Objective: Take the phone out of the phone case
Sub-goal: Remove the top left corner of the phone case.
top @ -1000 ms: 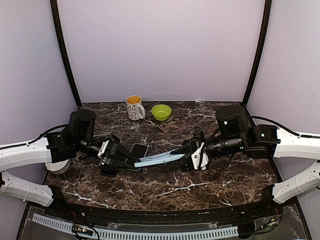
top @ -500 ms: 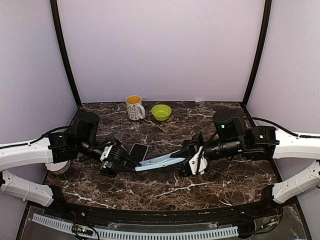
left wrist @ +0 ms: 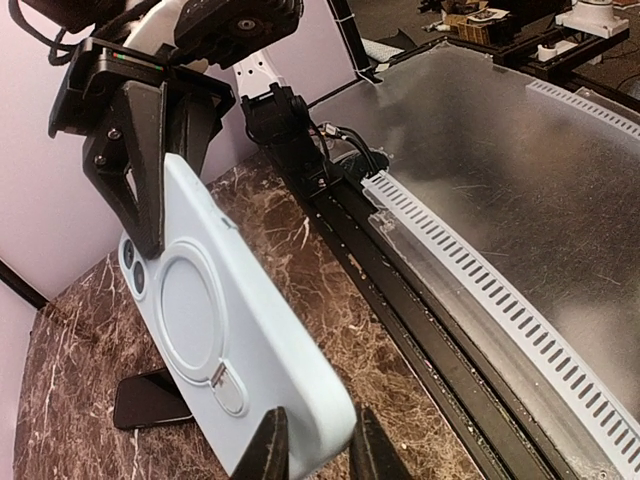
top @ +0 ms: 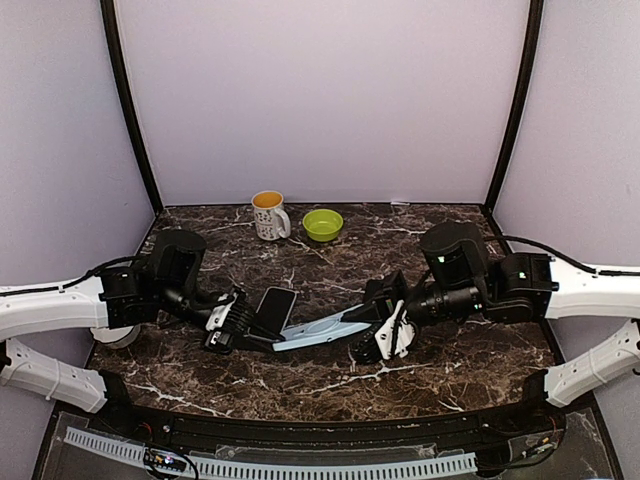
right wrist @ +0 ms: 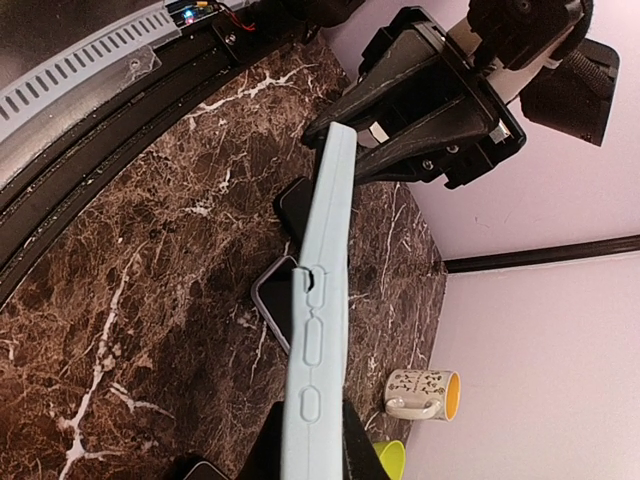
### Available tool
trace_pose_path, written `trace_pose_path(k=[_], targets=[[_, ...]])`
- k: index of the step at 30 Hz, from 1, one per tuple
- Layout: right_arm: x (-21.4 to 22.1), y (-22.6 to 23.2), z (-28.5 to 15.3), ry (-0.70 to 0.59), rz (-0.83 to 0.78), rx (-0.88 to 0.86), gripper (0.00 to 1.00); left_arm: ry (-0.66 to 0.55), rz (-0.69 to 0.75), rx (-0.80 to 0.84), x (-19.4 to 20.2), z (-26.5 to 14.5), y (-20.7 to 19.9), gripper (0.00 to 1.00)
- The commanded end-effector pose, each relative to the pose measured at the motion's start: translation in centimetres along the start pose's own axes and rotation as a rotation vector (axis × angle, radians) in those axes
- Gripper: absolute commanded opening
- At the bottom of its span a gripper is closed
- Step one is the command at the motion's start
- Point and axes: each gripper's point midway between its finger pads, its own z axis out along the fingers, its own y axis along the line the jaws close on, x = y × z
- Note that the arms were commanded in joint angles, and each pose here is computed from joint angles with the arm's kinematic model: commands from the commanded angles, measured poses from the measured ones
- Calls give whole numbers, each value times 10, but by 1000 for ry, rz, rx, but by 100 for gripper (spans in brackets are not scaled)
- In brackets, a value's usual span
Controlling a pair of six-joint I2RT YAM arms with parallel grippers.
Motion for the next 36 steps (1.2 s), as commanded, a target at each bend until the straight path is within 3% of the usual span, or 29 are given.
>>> trace_pose_path(k=[1, 17, 32, 34, 35, 36], targets=[[-35, -30, -1, -100, -148, 103, 0, -22, -9, 8, -9, 4, 1, 21], [-32, -2, 8, -83, -227, 61, 0, 58, 62, -24, 5, -3, -6, 17], [-23, 13, 14, -24, -336, 49, 0, 56, 32, 49, 6, -4, -21, 16], [-21, 15, 14, -16, -338, 42, 0, 71, 44, 31, 8, -6, -19, 17], [-20, 15, 14, -12, -334, 42, 0, 69, 52, 21, 7, -7, -18, 24], [-20, 15, 14, -13, -322, 44, 0, 67, 56, 6, 6, -9, -17, 37]])
